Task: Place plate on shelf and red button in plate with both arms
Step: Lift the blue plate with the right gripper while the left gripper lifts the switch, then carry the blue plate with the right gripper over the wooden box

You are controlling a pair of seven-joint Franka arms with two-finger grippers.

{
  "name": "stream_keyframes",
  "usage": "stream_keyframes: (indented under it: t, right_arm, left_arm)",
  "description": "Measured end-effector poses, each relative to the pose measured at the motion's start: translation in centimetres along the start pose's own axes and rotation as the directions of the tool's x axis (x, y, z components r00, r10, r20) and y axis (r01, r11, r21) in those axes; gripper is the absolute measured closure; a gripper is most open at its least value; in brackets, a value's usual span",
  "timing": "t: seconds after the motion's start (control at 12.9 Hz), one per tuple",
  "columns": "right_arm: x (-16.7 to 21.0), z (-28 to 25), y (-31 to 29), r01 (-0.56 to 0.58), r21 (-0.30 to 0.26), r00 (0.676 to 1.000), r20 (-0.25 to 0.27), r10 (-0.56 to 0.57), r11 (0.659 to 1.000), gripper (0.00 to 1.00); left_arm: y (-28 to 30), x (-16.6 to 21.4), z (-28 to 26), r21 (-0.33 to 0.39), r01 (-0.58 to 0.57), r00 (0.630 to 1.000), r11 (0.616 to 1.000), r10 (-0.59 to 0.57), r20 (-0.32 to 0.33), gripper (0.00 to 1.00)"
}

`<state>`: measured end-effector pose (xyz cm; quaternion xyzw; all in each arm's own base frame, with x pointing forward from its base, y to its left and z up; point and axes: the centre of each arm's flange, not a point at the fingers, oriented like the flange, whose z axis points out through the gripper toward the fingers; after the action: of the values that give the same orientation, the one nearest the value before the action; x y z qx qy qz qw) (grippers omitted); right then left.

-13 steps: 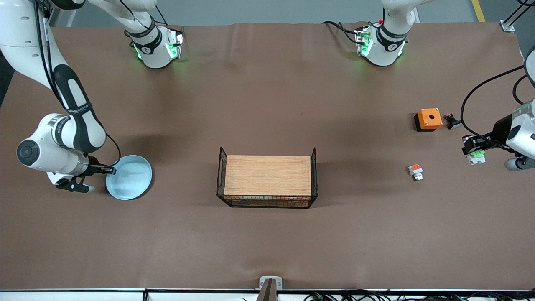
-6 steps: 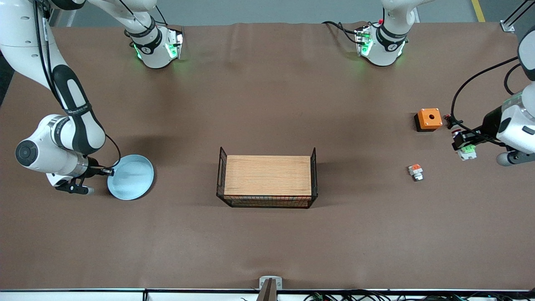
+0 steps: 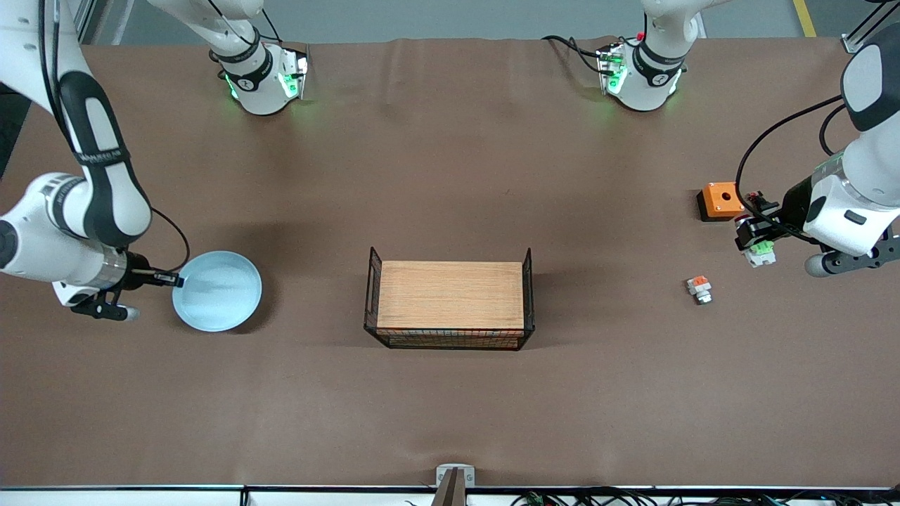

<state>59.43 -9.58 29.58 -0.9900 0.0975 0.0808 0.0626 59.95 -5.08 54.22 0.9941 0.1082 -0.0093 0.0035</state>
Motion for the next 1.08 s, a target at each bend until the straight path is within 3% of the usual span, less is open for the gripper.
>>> stream_keyframes:
  t: [0.39,0.54,0.7,0.85,1.08]
  right_arm:
    - [-7.8,-10.8,-7.1,-0.164,-0.025,0.978,0.123,0.166,0.986,0.97]
    - [-11.9,-14.9,-10.3,-0.243,-0.059,0.957,0.147,0.249,0.968,0.97]
    - [-16.5,-18.3,-14.5,-0.339,-0.094,0.927,0.137,0.350,0.936,0.97]
    - [-21.0,-20.6,-19.9,-0.469,-0.087,0.869,0.131,0.476,0.879,0.97]
    - [-24.6,-22.1,-25.8,-0.662,-0.062,0.731,0.163,0.662,0.747,0.97]
  left_arm:
    - [-0.2,0.1,1.0,0.004,0.002,1.000,1.000,-0.002,0.023,0.59]
    - [-0.3,0.3,1.5,0.004,0.003,0.999,1.000,-0.003,0.032,0.59]
    - [-0.3,0.4,2.0,0.003,0.005,0.999,1.000,-0.005,0.041,0.59]
    - [-0.4,0.6,2.3,0.003,0.008,0.999,1.000,-0.008,0.046,0.59]
    - [-0.3,0.6,2.3,0.003,0.021,0.999,1.000,-0.021,0.046,0.59]
